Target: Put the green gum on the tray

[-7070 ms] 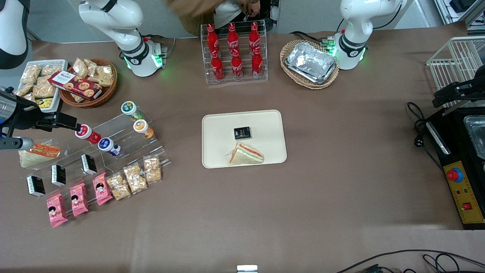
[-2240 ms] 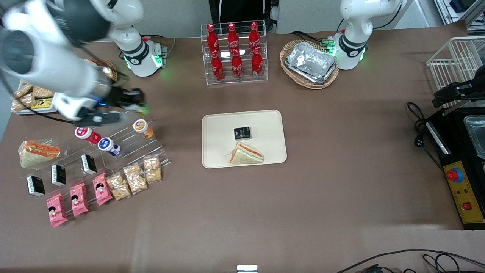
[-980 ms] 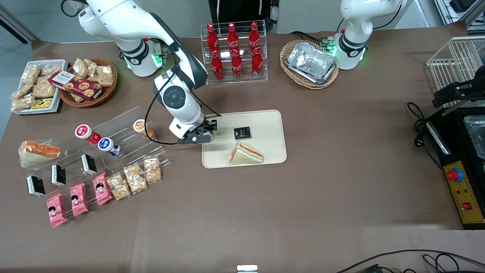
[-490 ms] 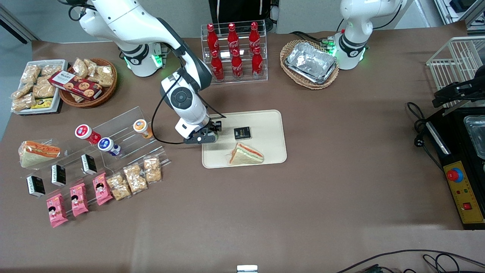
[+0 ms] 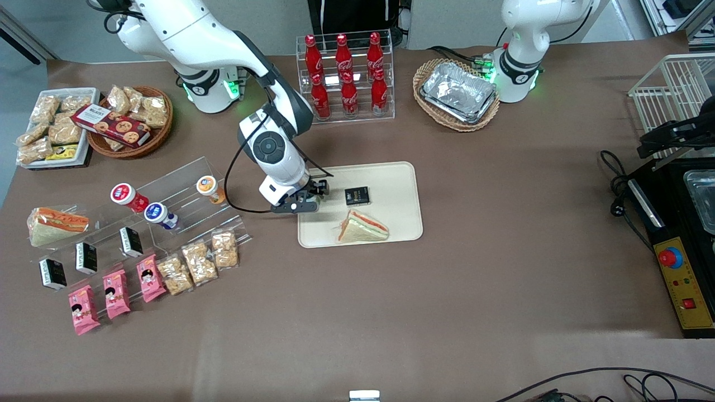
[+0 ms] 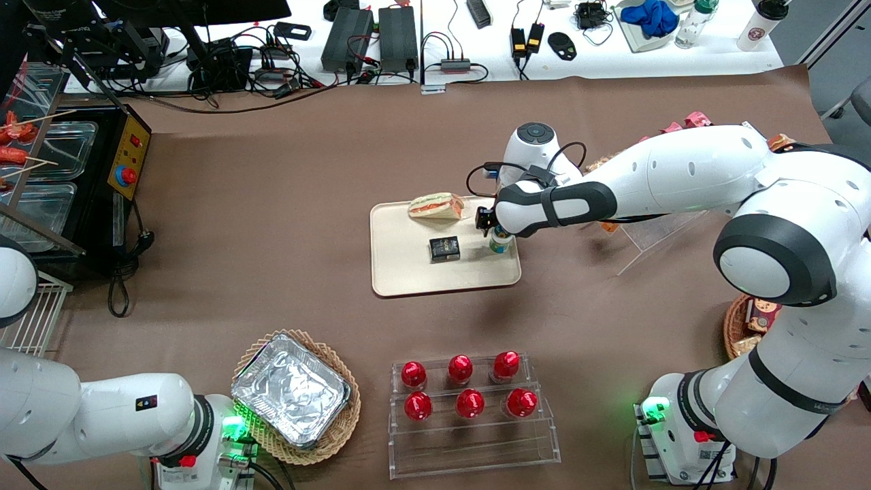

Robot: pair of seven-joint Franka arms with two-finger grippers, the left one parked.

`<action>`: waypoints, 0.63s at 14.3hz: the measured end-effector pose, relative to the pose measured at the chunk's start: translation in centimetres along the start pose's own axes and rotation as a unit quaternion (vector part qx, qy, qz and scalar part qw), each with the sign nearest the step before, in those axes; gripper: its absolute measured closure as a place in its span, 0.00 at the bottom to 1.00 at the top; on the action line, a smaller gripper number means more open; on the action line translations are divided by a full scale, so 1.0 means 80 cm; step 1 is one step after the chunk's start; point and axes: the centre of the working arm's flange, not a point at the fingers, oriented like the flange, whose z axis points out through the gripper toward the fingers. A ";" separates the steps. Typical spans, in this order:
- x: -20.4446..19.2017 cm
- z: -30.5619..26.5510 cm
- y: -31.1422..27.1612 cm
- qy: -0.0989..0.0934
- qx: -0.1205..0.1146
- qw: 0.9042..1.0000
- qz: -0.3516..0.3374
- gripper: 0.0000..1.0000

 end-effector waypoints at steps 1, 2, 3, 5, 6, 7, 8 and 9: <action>0.002 -0.001 0.001 0.001 0.000 1.000 0.002 0.06; 0.005 -0.004 0.004 0.004 0.001 1.000 0.005 0.02; 0.012 -0.012 0.008 0.009 0.004 1.000 0.009 0.02; 0.034 -0.047 0.031 0.016 0.009 1.000 0.018 0.02; 0.047 -0.073 0.054 0.012 0.007 1.000 0.018 0.01; 0.059 -0.102 0.082 0.008 0.007 1.000 0.015 0.01; 0.069 -0.134 0.113 0.006 0.007 1.000 0.013 0.01; 0.075 -0.166 0.143 0.003 0.008 1.000 0.008 0.01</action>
